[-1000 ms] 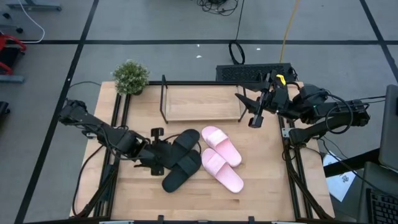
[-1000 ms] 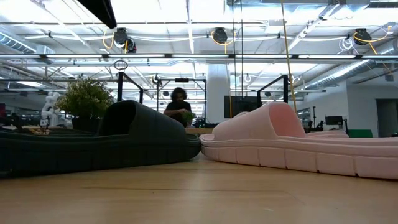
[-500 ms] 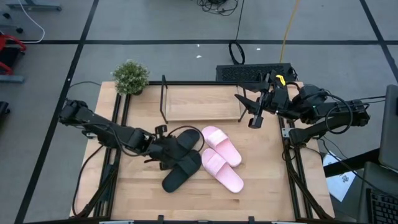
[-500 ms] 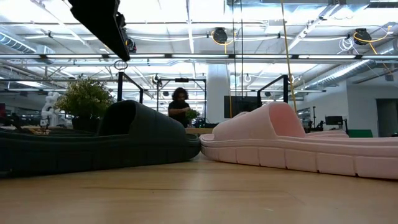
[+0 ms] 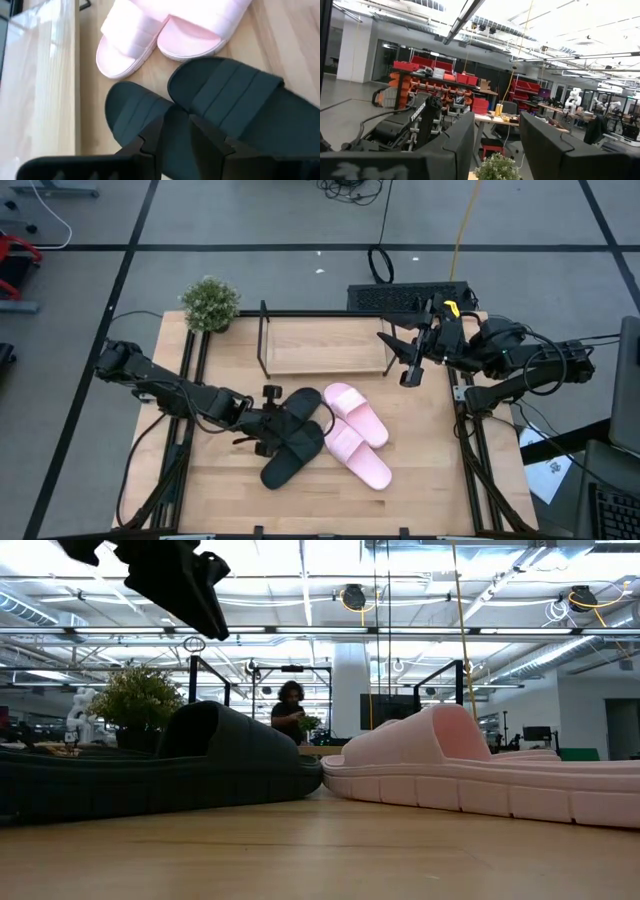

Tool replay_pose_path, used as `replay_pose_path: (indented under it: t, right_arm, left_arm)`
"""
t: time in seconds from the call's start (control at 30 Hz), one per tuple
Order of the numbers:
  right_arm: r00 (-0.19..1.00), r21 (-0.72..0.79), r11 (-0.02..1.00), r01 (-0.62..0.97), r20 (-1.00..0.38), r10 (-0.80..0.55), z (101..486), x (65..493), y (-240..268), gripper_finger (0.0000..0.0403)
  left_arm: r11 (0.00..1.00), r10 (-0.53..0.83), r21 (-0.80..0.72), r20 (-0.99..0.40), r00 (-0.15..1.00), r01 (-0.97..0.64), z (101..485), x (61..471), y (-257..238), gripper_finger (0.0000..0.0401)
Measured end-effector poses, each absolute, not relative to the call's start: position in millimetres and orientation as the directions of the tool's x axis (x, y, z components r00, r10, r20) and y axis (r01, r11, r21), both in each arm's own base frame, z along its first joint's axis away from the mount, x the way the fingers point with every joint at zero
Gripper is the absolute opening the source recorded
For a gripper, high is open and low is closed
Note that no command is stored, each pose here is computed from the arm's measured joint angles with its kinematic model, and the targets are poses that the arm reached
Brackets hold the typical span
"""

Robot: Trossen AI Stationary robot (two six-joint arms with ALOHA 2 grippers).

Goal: Pick and place slides into the shelf
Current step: Put the top black slipper on the shelf

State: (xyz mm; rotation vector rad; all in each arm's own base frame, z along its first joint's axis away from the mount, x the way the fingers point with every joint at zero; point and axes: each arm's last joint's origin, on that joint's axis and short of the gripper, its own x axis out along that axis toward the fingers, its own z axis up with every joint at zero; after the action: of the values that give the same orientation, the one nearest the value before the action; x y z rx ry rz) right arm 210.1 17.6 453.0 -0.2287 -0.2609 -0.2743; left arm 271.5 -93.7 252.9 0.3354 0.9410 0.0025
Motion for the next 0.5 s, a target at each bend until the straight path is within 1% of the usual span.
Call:
replay_pose_path:
  t: [0.1,0.2,0.33,0.5]
  right_arm:
    - [0.929,-0.187,0.937,0.295,0.283,-0.236,453.0,210.1,17.6,0.0146]
    - [0.93,-0.189,0.937,0.295,0.283,-0.236,453.0,210.1,17.7,0.0146]
    - [0.93,-0.202,0.933,0.298,0.282,-0.236,452.9,210.2,17.7,0.0146]
    - [0.93,-0.206,0.932,0.299,0.283,-0.236,453.0,210.1,17.7,0.0146]
  left_arm:
    - [0.926,0.152,0.321,-0.799,0.582,0.199,248.8,273.9,-94.1,0.0088]
    - [0.911,0.146,0.324,-0.832,0.535,0.256,237.6,277.4,-95.2,0.0088]
    - [0.896,0.168,0.335,-0.864,0.475,0.293,217.8,285.6,-97.0,0.0089]
    - [0.865,0.218,0.377,-0.876,0.429,0.331,199.0,292.6,-99.0,0.0089]
